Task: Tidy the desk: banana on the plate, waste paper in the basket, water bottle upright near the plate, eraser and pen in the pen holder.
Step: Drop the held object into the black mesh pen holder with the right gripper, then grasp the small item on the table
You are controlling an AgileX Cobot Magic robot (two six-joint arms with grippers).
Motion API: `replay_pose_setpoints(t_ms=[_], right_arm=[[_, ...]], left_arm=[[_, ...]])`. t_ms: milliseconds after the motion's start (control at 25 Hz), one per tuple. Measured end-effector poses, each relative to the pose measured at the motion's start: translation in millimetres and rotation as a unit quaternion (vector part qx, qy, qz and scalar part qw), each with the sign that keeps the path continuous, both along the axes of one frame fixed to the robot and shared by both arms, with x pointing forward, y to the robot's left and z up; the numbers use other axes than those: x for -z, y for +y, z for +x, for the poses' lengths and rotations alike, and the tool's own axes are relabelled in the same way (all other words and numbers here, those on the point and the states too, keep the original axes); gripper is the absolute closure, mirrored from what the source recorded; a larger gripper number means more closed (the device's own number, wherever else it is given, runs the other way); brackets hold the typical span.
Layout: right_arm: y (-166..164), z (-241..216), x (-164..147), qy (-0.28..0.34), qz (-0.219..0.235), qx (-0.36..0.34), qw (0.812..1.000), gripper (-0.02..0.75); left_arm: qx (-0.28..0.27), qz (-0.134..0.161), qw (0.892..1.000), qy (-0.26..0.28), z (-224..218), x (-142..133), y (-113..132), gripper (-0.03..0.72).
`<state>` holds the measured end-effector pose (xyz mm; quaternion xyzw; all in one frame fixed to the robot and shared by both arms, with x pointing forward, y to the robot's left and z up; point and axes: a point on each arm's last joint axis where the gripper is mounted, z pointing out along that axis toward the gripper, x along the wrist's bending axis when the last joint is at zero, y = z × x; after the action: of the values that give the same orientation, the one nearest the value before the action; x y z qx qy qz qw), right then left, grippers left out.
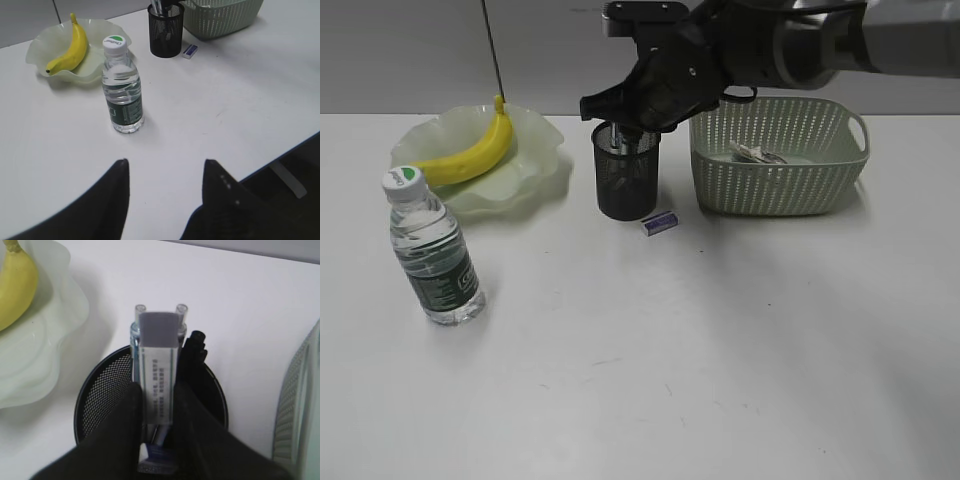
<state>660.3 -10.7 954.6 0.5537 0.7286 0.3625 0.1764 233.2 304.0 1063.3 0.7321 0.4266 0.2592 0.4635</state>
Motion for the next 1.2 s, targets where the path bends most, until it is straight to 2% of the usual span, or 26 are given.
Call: replay_pose_setpoints(t_ms=[120, 320, 600, 760, 880, 1000, 1200], right_arm=[[1, 1, -1, -0.006, 0.005, -0.003, 1.000, 0.557], [1, 1, -2, -0.009, 0.007, -0.004, 1.000, 0.418], [-7, -5, -4, 0.034, -0.031, 0.018, 0.999, 0.388], [-23, -21, -38, 0.068, -0.072, 0.033, 0.994, 0.387], [-34, -39, -70, 0.087, -0.131, -0.010, 0.987, 0.387], [-45, -59, -98, 0.111, -0.171, -0.041, 0.978, 0.393], [-73, -100, -137, 0.135, -0.198, -0.071, 0.968, 0.399]], left_arm=[[0.000, 0.000, 1.000, 0.000, 0, 0, 0, 0.332], [0.000, 0.000, 1.000, 0.000, 0, 0, 0, 0.332], [0.000, 0.000, 1.000, 0.000, 0, 0, 0, 0.332], [0.000, 0.000, 1.000, 0.000, 0, 0, 0, 0.332], [0.000, 0.000, 1.000, 0.000, 0, 0, 0, 0.333], [0.000, 0.000, 1.000, 0.000, 0, 0, 0, 0.333], [0.000, 0.000, 1.000, 0.000, 0, 0, 0, 0.333]])
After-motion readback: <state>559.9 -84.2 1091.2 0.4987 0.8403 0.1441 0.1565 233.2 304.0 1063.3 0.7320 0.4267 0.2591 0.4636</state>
